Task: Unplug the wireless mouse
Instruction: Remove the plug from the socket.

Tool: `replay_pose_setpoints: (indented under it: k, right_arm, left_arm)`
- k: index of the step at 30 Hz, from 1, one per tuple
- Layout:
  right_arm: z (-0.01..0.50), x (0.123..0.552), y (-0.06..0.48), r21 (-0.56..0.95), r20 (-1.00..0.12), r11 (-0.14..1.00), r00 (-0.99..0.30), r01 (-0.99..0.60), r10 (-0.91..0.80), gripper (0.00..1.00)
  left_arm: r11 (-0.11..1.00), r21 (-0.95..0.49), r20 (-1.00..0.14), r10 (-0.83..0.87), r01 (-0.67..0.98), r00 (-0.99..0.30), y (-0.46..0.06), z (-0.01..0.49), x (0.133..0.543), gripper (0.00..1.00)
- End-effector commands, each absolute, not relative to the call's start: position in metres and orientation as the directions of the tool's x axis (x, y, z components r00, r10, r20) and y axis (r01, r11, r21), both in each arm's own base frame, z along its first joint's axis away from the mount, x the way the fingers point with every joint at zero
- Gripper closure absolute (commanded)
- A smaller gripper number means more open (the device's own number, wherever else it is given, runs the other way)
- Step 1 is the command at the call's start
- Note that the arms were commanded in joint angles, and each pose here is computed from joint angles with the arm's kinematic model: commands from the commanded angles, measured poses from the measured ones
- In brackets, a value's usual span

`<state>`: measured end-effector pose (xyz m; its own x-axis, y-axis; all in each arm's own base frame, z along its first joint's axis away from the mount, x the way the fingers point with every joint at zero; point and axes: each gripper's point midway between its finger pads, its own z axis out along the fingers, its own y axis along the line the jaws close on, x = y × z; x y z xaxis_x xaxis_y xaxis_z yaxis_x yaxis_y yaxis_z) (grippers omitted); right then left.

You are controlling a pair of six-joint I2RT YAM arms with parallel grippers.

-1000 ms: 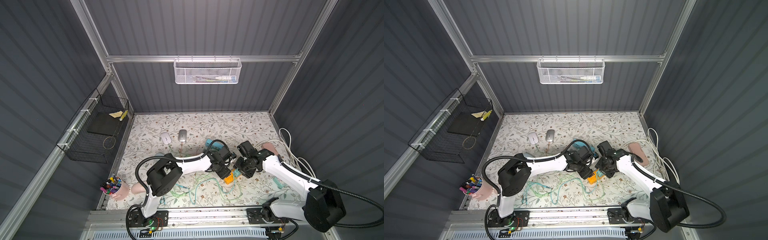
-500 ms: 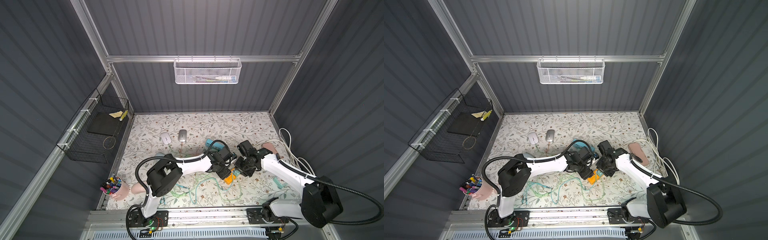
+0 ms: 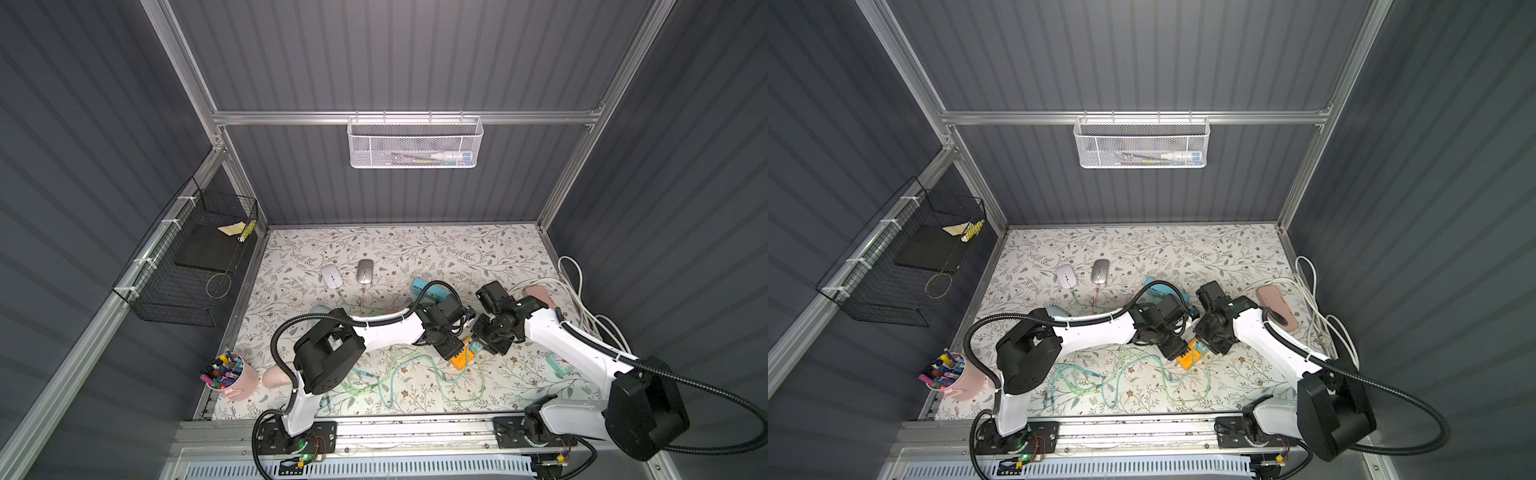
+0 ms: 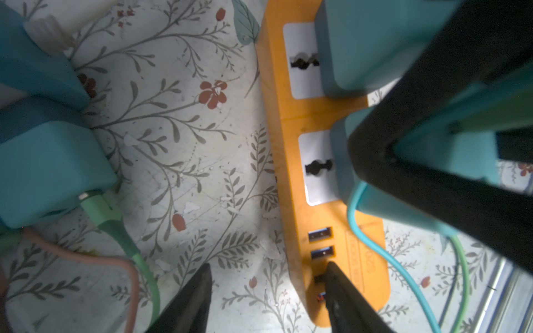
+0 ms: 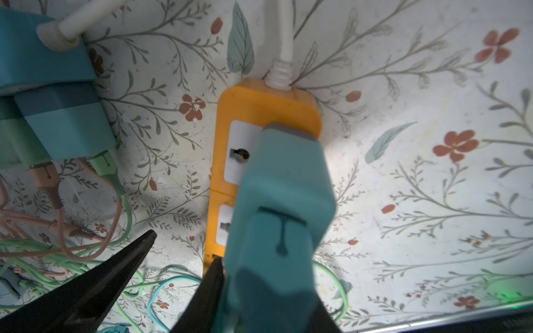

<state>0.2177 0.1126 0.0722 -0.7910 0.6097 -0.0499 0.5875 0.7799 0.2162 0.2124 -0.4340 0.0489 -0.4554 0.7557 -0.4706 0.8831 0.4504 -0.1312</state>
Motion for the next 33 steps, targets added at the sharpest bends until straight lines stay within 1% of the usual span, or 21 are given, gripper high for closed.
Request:
replay_pose_setpoints:
  k: [1,5,9,11,14,18,19,26,28,29,33]
  right_arm:
    - [0.095,0.219,0.117,0.261,-0.054,0.792,-0.810,0.553,0.584,0.72]
    - [0.095,0.220,0.120,0.270,-0.053,0.798,-0.819,0.539,0.571,0.65]
    - [0.088,0.218,0.125,0.284,-0.025,0.796,-0.825,0.535,0.564,0.56]
    - [0.085,0.217,0.128,0.292,-0.009,0.792,-0.826,0.536,0.563,0.55]
    - [0.084,0.216,0.129,0.297,-0.002,0.790,-0.827,0.536,0.562,0.58]
    - [0.084,0.216,0.129,0.303,-0.007,0.791,-0.828,0.532,0.560,0.64]
    - [0.084,0.215,0.129,0.304,-0.007,0.790,-0.828,0.532,0.560,0.64]
    - [0.073,0.211,0.126,0.271,0.011,0.801,-0.834,0.534,0.552,0.56]
    - [0.070,0.211,0.125,0.267,0.014,0.802,-0.834,0.534,0.551,0.56]
    - [0.069,0.211,0.125,0.265,0.016,0.802,-0.834,0.535,0.551,0.57]
    - [0.063,0.208,0.122,0.241,0.031,0.806,-0.834,0.541,0.551,0.68]
  left_arm:
    - [0.483,-0.055,-0.272,0.835,0.874,-0.479,-0.388,-0.004,0.205,0.38]
    - [0.485,-0.058,-0.275,0.832,0.873,-0.481,-0.388,-0.004,0.204,0.38]
    - [0.484,-0.058,-0.275,0.833,0.873,-0.480,-0.389,-0.004,0.204,0.37]
    - [0.486,-0.058,-0.275,0.832,0.872,-0.482,-0.388,-0.003,0.204,0.37]
    - [0.486,-0.059,-0.274,0.832,0.872,-0.482,-0.388,-0.004,0.204,0.37]
    - [0.485,-0.058,-0.272,0.833,0.872,-0.482,-0.388,-0.005,0.203,0.37]
    - [0.487,-0.058,-0.271,0.833,0.871,-0.483,-0.387,-0.005,0.204,0.37]
    - [0.485,-0.057,-0.272,0.833,0.872,-0.481,-0.388,-0.005,0.203,0.37]
    - [0.487,-0.057,-0.271,0.833,0.872,-0.483,-0.387,-0.005,0.204,0.37]
    - [0.487,-0.058,-0.269,0.833,0.871,-0.484,-0.387,-0.006,0.203,0.37]
    - [0.488,-0.055,-0.266,0.834,0.871,-0.484,-0.385,-0.007,0.203,0.37]
